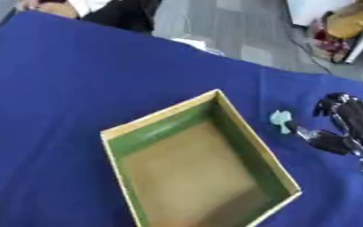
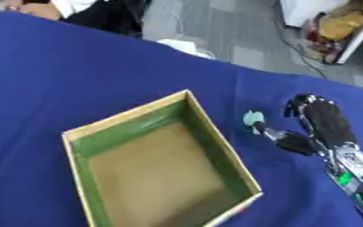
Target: Pick up objects on the table and place them in the box.
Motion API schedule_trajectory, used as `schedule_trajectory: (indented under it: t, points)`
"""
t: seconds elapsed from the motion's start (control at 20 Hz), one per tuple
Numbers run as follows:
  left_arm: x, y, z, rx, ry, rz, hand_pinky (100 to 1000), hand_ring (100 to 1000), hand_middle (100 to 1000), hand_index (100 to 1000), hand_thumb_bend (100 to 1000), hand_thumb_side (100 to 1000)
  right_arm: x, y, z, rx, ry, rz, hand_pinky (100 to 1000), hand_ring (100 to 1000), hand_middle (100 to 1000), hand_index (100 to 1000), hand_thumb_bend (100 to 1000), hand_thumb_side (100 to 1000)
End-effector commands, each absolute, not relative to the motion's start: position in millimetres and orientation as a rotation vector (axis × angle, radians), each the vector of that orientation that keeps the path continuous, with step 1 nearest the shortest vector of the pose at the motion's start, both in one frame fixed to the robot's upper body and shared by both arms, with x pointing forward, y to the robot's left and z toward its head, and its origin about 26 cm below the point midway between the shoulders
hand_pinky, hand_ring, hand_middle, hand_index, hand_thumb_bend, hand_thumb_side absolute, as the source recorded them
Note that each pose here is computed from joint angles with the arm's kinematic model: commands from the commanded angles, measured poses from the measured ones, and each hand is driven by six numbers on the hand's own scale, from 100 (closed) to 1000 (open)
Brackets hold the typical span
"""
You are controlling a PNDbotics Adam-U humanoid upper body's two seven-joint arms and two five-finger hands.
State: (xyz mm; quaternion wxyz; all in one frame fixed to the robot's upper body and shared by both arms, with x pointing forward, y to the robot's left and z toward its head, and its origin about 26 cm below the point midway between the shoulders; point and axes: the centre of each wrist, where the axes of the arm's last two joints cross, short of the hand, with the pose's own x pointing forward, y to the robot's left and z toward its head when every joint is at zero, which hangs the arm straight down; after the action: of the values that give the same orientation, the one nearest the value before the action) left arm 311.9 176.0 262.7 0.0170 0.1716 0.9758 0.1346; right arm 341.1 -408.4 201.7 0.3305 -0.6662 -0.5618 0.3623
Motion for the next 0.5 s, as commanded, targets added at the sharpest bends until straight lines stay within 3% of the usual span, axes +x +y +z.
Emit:
schedule_trajectory:
  t: [0.05,0.15,0.5]
  points:
    - [308.9,175.6,267.8,0.535,3.006,0.425,846,676,924,961,1000,717,340.0,-412.0,219.7,-1.790,-1.468,0.950,183,409,410,522,668,1000]
    - [308.8,175.3,268.2,0.537,3.002,0.428,847,676,925,961,1000,717,339.3,-411.3,224.2,-1.798,-1.473,0.946,179,409,408,522,702,1000]
    - [308.7,174.6,268.3,0.545,2.995,0.430,847,674,926,961,1000,720,336.1,-408.8,235.8,-1.819,-1.495,0.930,169,405,407,518,679,1000]
